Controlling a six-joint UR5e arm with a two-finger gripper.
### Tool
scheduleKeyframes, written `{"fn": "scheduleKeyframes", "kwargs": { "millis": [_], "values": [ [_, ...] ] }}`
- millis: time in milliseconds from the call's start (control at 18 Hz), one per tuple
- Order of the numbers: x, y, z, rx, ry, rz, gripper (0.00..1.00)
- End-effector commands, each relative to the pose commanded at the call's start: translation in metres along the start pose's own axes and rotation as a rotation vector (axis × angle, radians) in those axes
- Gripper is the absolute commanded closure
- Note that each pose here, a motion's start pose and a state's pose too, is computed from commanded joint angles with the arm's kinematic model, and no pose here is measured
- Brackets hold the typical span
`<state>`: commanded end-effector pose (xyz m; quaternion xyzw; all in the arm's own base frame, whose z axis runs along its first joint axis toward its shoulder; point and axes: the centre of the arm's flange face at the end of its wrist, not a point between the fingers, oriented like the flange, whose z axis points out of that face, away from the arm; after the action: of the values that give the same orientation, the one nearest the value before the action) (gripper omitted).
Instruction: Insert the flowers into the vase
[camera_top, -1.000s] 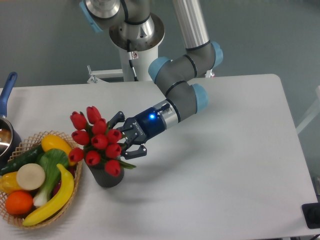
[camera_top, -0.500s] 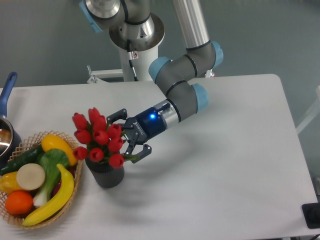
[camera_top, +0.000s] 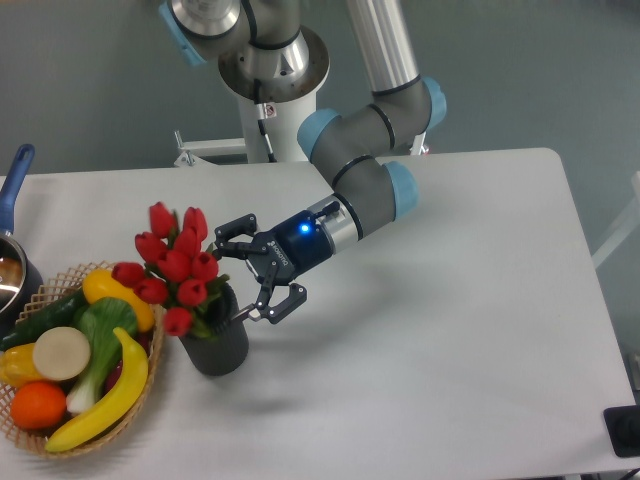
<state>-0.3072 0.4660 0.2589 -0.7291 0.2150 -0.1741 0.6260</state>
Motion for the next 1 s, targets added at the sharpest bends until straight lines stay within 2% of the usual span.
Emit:
{"fn": "scheduleKeyframes", "kwargs": {
  "millis": [222,333,500,778,1000],
  "values": [
    [0.012,-0.02,-0.01,-0.066,-0.02,0.037,0.0],
    [0.022,-0.026,-0.027,-0.207,-0.057,0.068,0.0],
    [0.034,-0.048,-0.066,-0.404,-0.149,0.126,0.0],
    [0.036,-0.117,-0.12,-0.557,-0.318,0.228,0.0],
    [0.021,-0.175,-0.15,-0.734,-0.469,0.217,0.0]
  ]
}}
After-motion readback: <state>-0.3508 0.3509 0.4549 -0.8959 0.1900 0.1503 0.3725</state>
